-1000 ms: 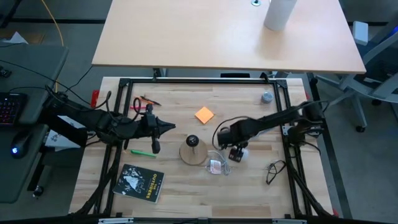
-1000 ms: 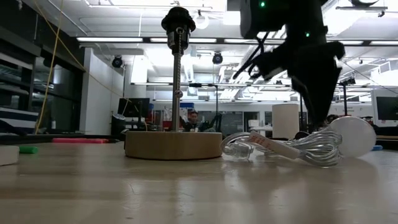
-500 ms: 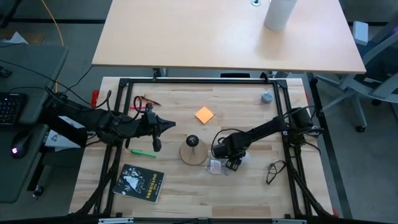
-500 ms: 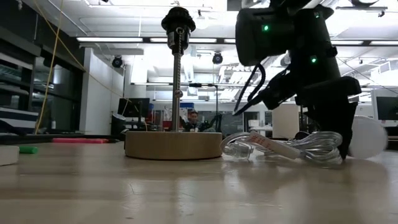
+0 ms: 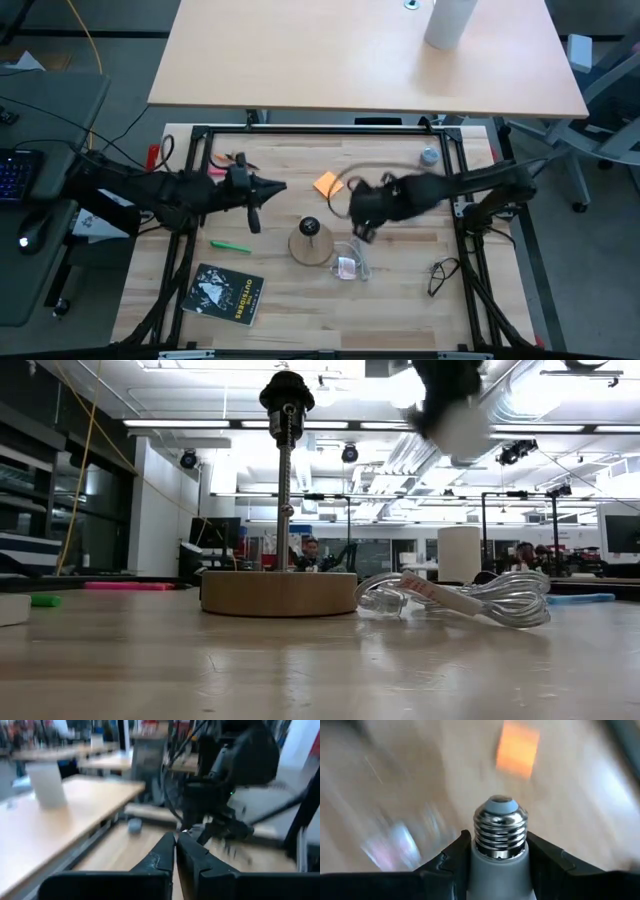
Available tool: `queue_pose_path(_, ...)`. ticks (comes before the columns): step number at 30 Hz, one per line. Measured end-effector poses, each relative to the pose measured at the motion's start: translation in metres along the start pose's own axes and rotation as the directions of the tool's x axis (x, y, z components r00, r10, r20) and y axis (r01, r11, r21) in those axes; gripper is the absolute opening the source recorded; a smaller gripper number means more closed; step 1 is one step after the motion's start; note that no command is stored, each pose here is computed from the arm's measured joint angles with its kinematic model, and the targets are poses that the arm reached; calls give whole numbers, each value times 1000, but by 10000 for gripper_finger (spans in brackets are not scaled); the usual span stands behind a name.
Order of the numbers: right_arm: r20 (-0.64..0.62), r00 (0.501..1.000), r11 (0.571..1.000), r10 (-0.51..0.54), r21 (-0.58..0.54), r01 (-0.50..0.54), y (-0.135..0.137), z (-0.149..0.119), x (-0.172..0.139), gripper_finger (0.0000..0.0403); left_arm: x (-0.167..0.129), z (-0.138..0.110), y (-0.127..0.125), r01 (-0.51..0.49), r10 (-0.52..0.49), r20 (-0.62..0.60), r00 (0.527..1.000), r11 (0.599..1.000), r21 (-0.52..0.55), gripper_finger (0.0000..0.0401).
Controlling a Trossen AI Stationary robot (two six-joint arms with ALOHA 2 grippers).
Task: Screw lightbulb
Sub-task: Insert the white lightbulb into the lamp
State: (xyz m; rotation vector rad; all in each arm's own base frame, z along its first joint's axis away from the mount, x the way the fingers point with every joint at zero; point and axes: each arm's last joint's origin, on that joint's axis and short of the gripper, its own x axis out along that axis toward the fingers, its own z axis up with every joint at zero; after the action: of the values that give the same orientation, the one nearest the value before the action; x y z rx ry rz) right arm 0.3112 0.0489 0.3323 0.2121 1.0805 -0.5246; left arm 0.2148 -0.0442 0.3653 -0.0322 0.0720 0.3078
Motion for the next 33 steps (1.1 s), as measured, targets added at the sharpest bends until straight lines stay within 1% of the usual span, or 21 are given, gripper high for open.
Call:
queue_pose_path(1,92,996,998,15,53,-20,-4,10,-15,148,1,4,1,6,-6,33,999,1000,-6,18)
queue_pose_path(3,273,961,987,35,143,-77,-14,28,-43,148,2,11,4,14,-11,101,995,999,-34,35)
queue_pose_path(4,365,930,977,45,178,-117,-18,37,-56,148,3,15,5,23,-15,134,991,998,-53,46)
queue_pose_path(6,524,849,958,63,205,-198,-23,52,-77,148,4,24,9,46,-22,214,977,993,-107,70)
queue_pose_path(7,594,800,949,82,198,-245,-24,59,-87,148,3,28,10,67,-27,259,965,987,-144,83)
queue_pose_path(9,725,676,924,134,155,-350,-25,73,-105,148,1,39,13,136,-52,367,929,968,-209,109)
queue_pose_path(11,813,546,898,202,69,-435,-25,84,-118,148,-2,50,17,226,-92,473,876,945,-235,135)
queue_pose_path(12,839,493,885,229,32,-465,-25,87,-124,148,-3,54,18,270,-116,511,852,933,-239,147)
queue_pose_path(14,868,419,857,265,-14,-515,-25,92,-130,148,-5,58,19,324,-145,551,822,914,-243,171)
queue_pose_path(16,886,364,841,288,-52,-539,-23,95,-133,148,-5,58,19,328,-152,555,818,916,-233,191)
queue_pose_path(18,893,329,828,306,-79,-555,-22,97,-135,148,-5,57,18,309,-154,551,820,929,-201,208)
queue_pose_path(20,901,296,810,316,-94,-579,-20,99,-136,148,-4,56,16,262,-147,545,826,955,-140,220)
queue_pose_path(21,904,290,803,316,-92,-588,-19,99,-136,148,-3,55,15,226,-139,538,832,969,-100,224)
queue_pose_path(24,926,242,766,290,-72,-639,-17,104,-136,148,-2,53,11,93,-98,524,846,995,37,230)
queue_pose_path(26,945,188,731,268,-73,-678,-15,109,-136,148,-2,53,9,-9,-60,522,851,992,129,232)
queue_pose_path(27,951,164,716,262,-78,-694,-14,111,-137,149,-1,52,8,-58,-40,517,855,983,172,232)
queue_pose_path(28,955,150,705,257,-80,-705,-13,112,-136,151,0,51,7,-100,-23,511,859,972,211,232)
queue_pose_path(29,955,147,698,258,-80,-711,-11,113,-134,154,2,51,6,-131,-8,512,859,963,237,232)
queue_pose_path(30,951,159,694,266,-75,-716,-10,113,-132,155,2,50,6,-160,10,512,859,955,250,232)
queue_pose_path(31,942,188,702,279,-67,-709,-9,112,-129,154,3,50,6,-179,25,510,860,950,255,232)
queue_pose_path(33,910,273,731,311,-46,-680,-6,109,-120,150,2,51,7,-180,33,513,858,954,240,232)
